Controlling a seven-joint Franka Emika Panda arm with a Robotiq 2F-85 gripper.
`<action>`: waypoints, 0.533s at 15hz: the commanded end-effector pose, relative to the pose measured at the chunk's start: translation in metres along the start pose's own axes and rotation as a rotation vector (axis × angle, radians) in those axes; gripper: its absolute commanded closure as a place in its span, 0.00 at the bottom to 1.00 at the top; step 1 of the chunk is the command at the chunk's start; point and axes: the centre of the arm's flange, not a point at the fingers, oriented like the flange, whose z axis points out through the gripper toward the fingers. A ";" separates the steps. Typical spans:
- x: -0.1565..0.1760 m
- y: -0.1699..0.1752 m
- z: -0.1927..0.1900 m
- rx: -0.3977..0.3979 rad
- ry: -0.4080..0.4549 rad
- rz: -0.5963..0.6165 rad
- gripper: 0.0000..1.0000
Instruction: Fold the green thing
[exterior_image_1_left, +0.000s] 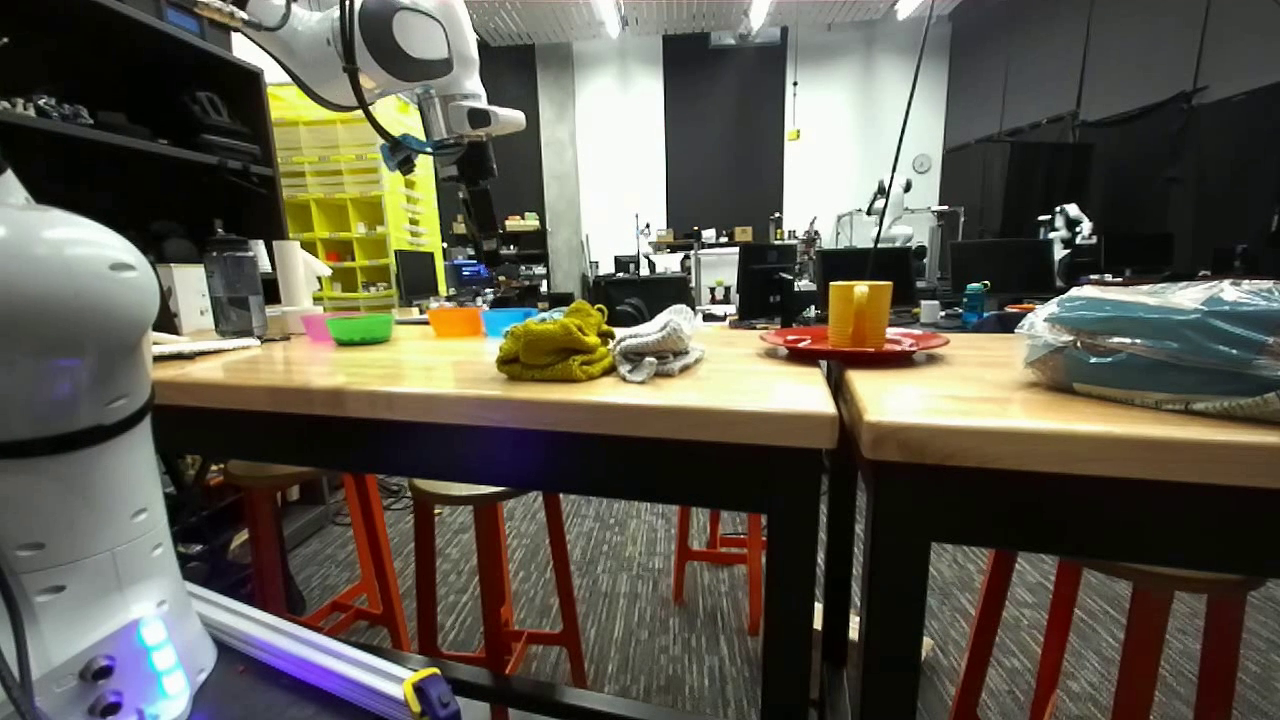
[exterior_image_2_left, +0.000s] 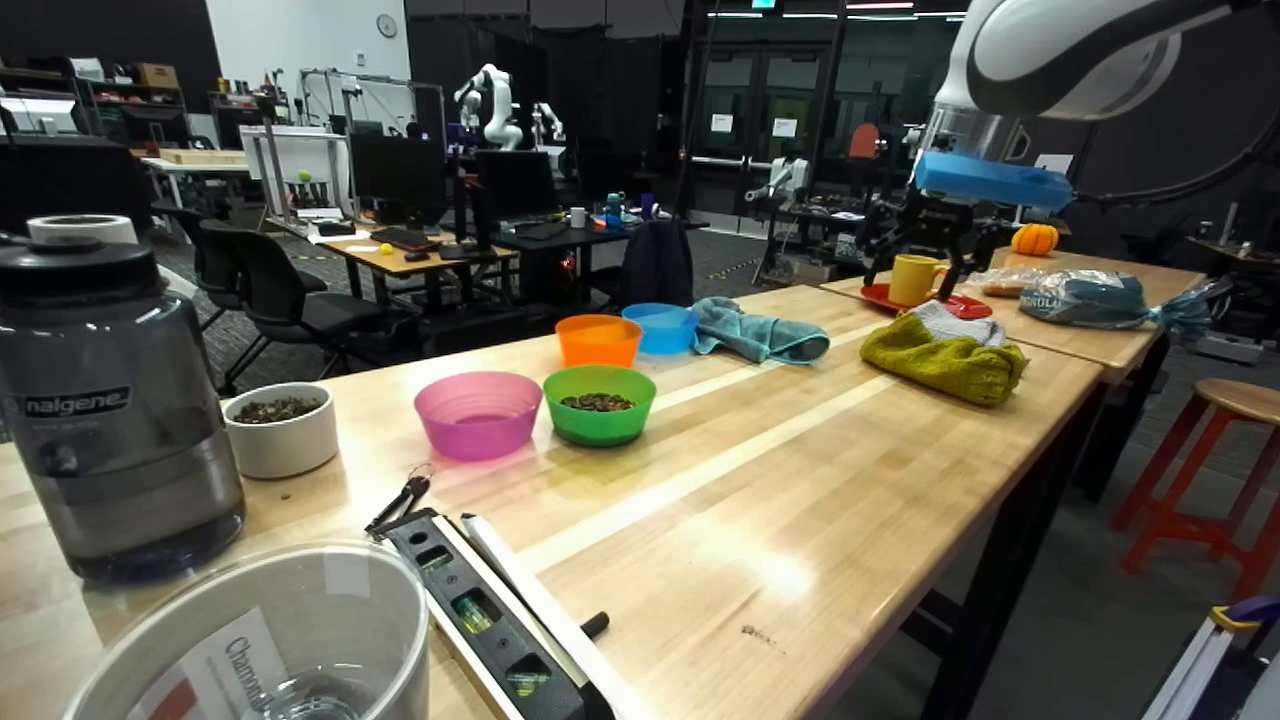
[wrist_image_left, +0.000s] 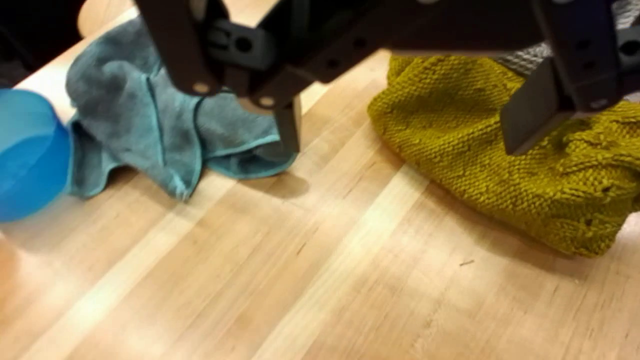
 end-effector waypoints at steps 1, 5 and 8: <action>-0.025 -0.010 -0.010 -0.014 -0.014 -0.204 0.00; -0.048 -0.014 -0.011 -0.036 -0.041 -0.430 0.00; -0.065 -0.010 -0.012 -0.044 -0.056 -0.591 0.00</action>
